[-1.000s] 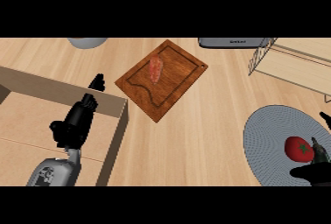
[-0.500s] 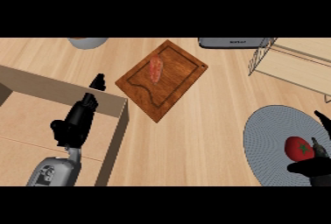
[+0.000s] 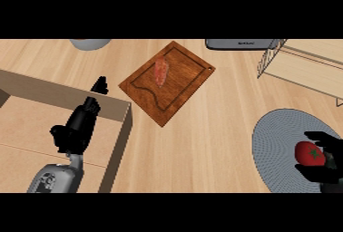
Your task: Pick the tomato from the placemat and place it in the tiered shelf
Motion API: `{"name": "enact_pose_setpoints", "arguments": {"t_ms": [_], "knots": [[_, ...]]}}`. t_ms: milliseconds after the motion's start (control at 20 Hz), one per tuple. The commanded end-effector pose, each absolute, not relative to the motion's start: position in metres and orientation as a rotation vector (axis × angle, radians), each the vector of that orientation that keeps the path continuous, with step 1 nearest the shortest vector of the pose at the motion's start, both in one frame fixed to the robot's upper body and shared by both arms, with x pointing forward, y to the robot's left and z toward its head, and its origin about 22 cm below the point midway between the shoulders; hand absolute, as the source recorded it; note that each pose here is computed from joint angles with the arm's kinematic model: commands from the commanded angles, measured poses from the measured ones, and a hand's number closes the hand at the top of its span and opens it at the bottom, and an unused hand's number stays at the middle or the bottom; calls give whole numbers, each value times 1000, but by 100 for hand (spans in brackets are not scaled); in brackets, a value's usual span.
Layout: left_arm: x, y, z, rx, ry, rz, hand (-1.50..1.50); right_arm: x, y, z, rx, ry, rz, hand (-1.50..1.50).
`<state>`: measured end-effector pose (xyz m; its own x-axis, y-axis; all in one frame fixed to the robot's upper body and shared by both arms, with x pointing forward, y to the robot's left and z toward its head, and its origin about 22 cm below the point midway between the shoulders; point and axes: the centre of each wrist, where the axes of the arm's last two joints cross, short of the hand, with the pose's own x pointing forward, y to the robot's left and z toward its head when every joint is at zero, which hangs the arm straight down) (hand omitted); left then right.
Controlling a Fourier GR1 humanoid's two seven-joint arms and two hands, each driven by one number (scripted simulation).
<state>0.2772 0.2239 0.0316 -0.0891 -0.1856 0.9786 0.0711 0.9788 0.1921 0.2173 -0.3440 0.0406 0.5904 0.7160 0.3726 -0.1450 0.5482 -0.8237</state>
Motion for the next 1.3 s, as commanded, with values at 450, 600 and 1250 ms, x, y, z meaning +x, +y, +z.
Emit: {"name": "enact_pose_setpoints", "arguments": {"t_ms": [450,600,1250], "knots": [[279,207,17,134,-1582,-258,0,213,-342,29,-921,-846,655,150],[275,224,8,118,-1584,-240,0,226,-302,46,-929,-932,589,150],[287,209,24,86,-1571,-265,0,309,-101,139,-891,-1278,226,150]]}}
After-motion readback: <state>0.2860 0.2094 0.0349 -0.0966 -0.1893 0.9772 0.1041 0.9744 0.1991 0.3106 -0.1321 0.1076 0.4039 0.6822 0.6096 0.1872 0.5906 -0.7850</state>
